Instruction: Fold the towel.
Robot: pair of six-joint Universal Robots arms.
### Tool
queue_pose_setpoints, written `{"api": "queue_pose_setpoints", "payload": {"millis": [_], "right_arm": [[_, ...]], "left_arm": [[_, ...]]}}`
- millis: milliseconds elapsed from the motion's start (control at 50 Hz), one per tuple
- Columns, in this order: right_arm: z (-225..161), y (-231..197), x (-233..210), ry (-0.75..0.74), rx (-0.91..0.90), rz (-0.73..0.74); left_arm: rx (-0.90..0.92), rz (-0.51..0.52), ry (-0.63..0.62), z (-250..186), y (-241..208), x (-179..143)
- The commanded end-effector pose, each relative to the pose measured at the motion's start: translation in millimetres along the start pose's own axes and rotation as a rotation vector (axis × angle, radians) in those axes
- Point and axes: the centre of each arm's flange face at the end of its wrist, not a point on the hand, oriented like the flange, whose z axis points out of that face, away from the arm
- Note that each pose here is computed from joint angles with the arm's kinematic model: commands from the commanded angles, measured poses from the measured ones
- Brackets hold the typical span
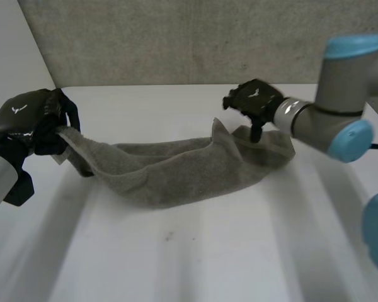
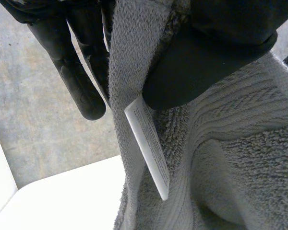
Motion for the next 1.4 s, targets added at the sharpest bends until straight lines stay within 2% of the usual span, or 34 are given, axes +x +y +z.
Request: {"api": "queue_pose_setpoints", "payload": {"millis": [20,140,340,540,660,720,760,820,880,960,1060,1140,1240,1280,1400], "right_arm": [[40.0,31.0,-34.8,-0.039,0.030,-0.018],[61.0,51.3,-46.4,-0.010,0.058,-0.036],[69.7,68.3,-55.0,-0.012,0.055,-0.039],[69.2,66.9,-53.9,-0.008,0.055,-0.038],[61.1,42.9,-37.4,0.038,0.080,-0.055],[50.2,20.1,-16.6,0.100,0.098,-0.065],[31.5,-10.0,5.3,0.150,0.122,-0.070],[19.9,-26.2,12.1,0.157,0.131,-0.067],[-15.5,-56.3,31.6,0.166,0.112,-0.013],[-42.3,-67.5,43.7,0.163,0.061,0.034],[-88.3,-65.8,51.7,0.114,-0.100,0.119],[-108.9,-66.5,51.7,0.107,-0.147,0.137],[-144.1,-88.8,58.4,0.167,-0.105,0.115],[-168.4,-112.0,60.8,0.217,-0.037,0.080],[-194.8,-133.9,63.3,0.271,0.017,0.051]], "left_arm": [[-0.022,-0.005,0.001,-6.0,7.5,0.3],[-0.032,-0.008,-0.001,-6.6,11.2,-0.4],[-0.034,-0.008,-0.002,-6.2,12.8,-1.0],[-0.044,-0.011,-0.004,-5.1,15.5,-1.8],[-0.044,-0.011,-0.004,-5.1,15.5,-1.8],[-0.039,-0.008,-0.004,-4.6,14.2,-1.8],[-0.031,-0.008,-0.004,-3.9,11.5,-1.9],[-0.025,-0.006,-0.003,-3.5,9.7,-1.9],[-0.014,-0.004,-0.009,-2.5,6.5,-3.6],[0.003,-0.001,-0.010,-2.5,1.8,-3.5],[0.016,0.000,-0.009,-5.5,-2.6,-2.5],[0.025,0.002,-0.004,-5.7,-5.7,-1.1],[0.068,0.010,-0.003,-6.1,-22.1,-0.2],[0.101,0.016,-0.001,-6.6,-37.9,0.7],[0.122,0.010,0.004,-7.2,-60.6,2.9]]}}
